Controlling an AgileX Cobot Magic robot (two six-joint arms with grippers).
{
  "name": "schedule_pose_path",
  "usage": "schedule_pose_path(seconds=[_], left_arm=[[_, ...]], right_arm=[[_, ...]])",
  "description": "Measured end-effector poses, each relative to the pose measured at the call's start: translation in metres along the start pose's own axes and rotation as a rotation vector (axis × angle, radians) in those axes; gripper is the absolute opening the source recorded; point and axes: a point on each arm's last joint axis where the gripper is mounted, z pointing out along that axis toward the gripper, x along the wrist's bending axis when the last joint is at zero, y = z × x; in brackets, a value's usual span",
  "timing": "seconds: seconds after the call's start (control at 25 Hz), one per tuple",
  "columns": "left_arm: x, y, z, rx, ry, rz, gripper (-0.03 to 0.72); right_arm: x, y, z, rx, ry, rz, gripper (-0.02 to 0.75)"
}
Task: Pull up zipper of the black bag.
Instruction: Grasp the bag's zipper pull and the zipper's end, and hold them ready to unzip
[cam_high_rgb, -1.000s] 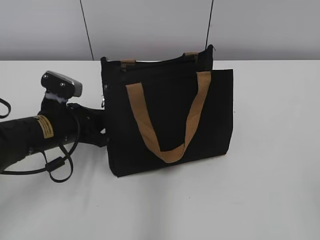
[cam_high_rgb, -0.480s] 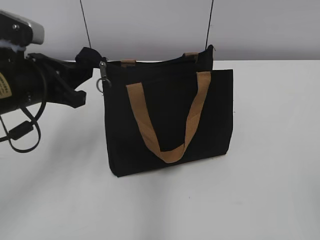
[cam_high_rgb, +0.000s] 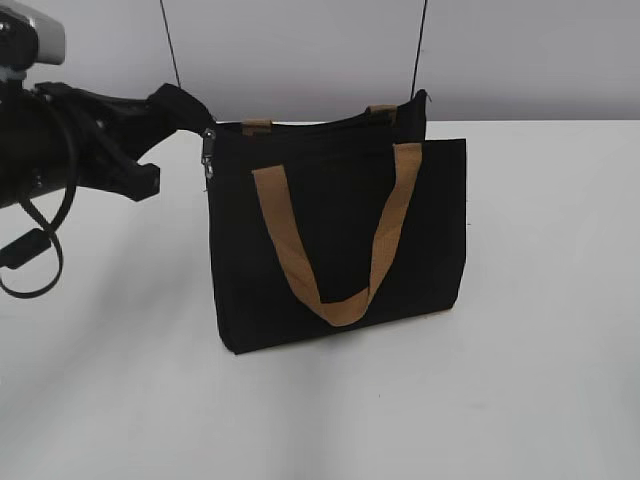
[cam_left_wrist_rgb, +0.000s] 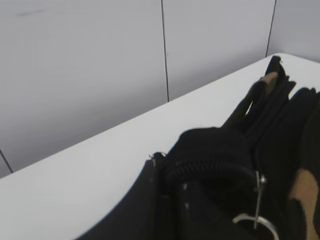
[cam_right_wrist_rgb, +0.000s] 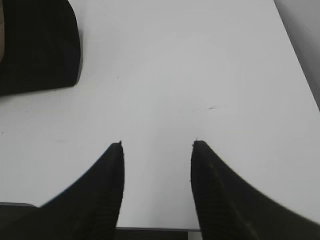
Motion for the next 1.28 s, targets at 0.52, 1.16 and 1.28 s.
schedule_pose_path(seconds=[0.52,1.16,1.28], left_arm=[[0.002,0.026,-0.021,-0.101,0.021,0.022,0.022],[-0.001,0.027,-0.02,-0.101,0.011,0.023,0.022],[-0.001,0.027,-0.02,-0.101,0.011,0.023,0.022]], right_arm=[[0.023,0.022,0.03,0.165,0.316,-0.066,0.347],[0.075,0.087,0.146,0.12,0.722,-0.33,0.347],[0.095,0.1,0.169,0.125,0.796,-0.388,0.347]])
